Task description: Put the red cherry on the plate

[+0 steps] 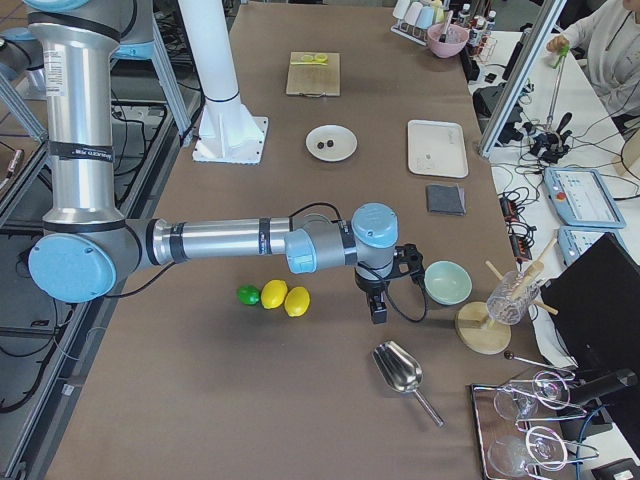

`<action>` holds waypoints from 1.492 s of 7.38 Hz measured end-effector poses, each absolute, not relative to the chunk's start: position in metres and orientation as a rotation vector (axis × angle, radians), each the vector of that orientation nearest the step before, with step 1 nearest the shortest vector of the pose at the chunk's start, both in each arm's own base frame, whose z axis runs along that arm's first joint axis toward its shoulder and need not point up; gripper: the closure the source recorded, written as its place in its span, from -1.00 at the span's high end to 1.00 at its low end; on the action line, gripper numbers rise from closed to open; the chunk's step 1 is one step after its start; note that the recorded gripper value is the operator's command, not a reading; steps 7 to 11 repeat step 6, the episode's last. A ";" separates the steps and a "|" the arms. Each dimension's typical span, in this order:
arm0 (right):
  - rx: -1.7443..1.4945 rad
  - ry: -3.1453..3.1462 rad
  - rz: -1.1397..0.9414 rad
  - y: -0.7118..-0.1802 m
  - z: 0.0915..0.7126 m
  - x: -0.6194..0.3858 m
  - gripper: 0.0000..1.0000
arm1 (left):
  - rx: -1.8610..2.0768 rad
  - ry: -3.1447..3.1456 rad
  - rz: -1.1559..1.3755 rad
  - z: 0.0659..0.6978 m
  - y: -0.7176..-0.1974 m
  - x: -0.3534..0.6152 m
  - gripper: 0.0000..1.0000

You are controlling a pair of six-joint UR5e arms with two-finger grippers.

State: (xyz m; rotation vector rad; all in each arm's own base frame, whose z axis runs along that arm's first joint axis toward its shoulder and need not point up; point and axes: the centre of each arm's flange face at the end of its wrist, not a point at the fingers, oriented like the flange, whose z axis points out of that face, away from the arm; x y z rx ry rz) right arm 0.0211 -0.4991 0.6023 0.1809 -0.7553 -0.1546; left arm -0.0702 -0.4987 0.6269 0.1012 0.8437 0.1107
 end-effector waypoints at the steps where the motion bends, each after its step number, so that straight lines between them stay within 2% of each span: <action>1: 0.181 -0.758 -0.154 -0.499 0.602 0.021 1.00 | 0.102 0.844 0.111 0.626 -0.498 -0.070 0.95; 11: 0.183 -0.764 -0.155 -0.500 0.600 0.019 1.00 | 0.111 0.849 0.116 0.622 -0.482 -0.069 0.95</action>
